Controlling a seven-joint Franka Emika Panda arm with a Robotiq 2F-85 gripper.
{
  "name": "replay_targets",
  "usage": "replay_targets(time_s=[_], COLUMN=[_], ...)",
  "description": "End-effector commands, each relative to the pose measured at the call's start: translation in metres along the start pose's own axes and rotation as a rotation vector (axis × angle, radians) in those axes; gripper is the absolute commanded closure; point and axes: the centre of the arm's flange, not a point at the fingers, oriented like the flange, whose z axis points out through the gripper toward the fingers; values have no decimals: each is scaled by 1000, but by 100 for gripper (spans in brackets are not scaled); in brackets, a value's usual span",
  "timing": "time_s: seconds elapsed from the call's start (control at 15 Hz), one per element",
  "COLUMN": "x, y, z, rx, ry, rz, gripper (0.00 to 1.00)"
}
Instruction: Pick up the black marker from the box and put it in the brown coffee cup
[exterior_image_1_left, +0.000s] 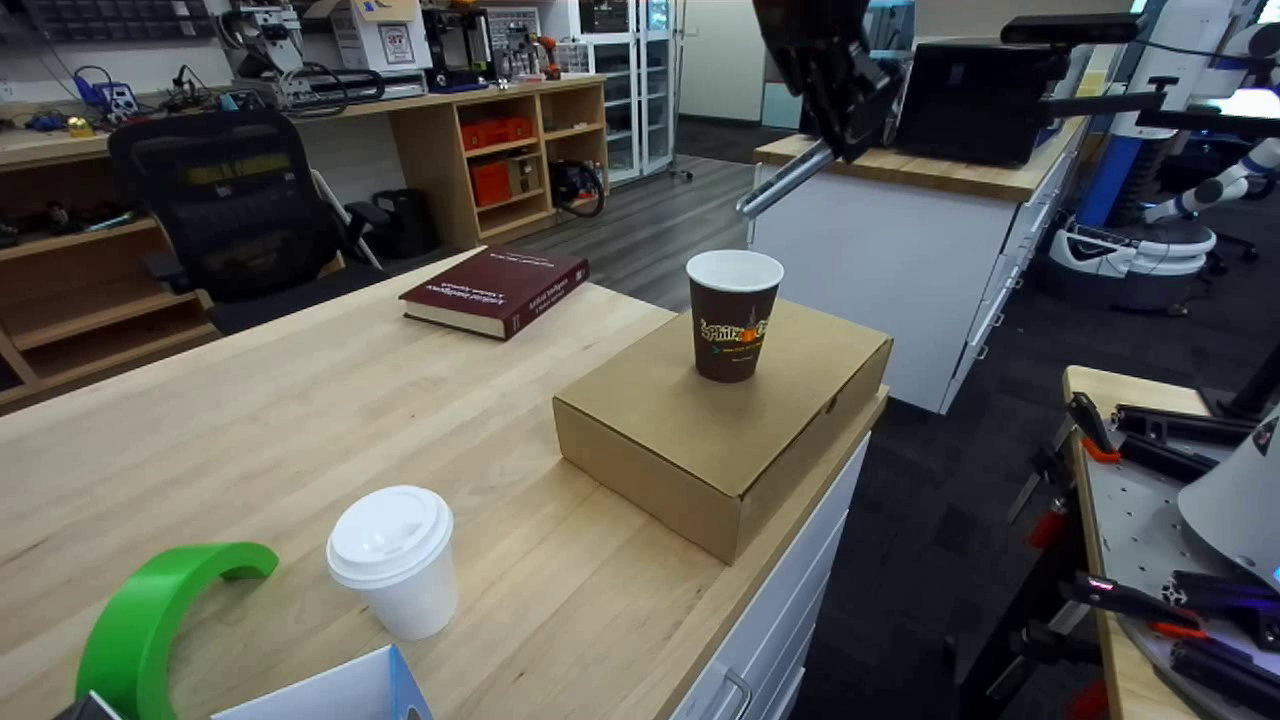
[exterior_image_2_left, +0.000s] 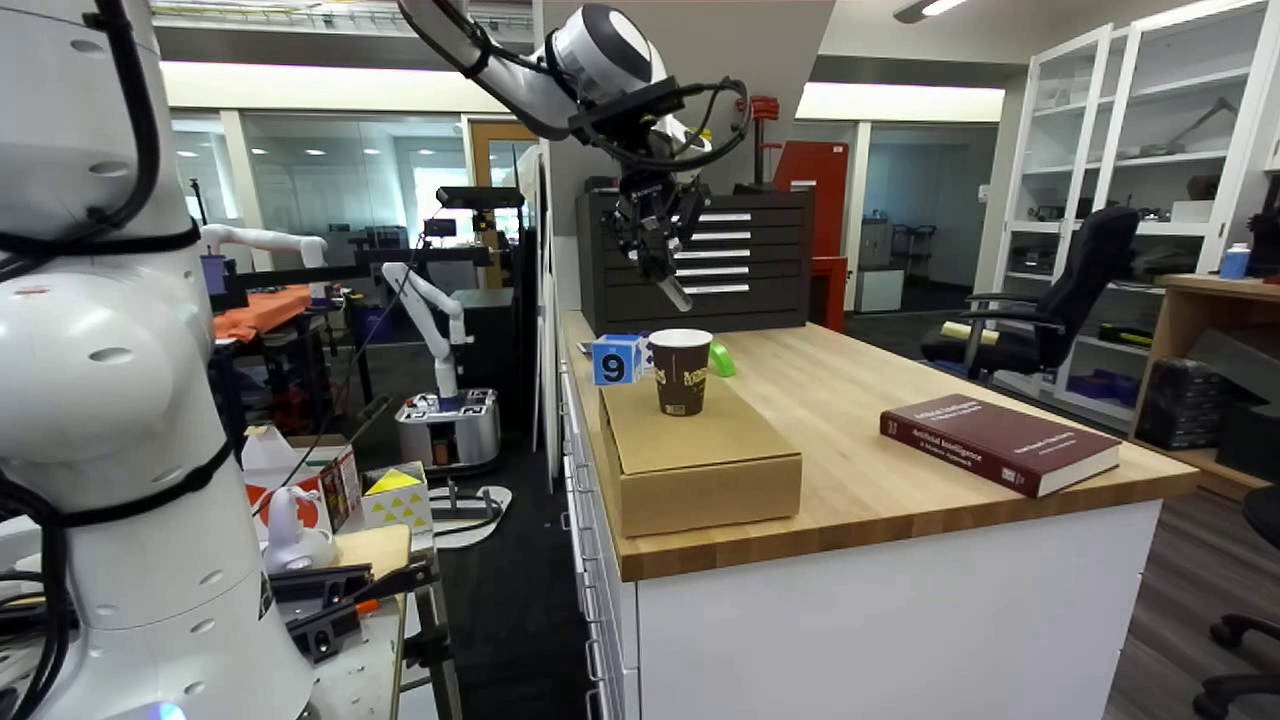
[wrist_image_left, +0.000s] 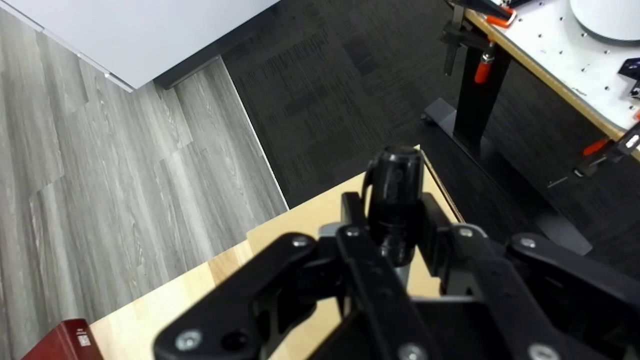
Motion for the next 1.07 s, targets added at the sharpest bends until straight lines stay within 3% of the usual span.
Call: replay_targets(time_s=[0.0,0.73,0.87,1.0], x=[28,88,94,92], y=[5,-10,-17,-22], z=[1,24,25,19], rx=[-37,-123,-122,-121], ry=[-62,-200,-206,-179], rz=[-71,-225,-252,-261], gripper=[93,93,46,39])
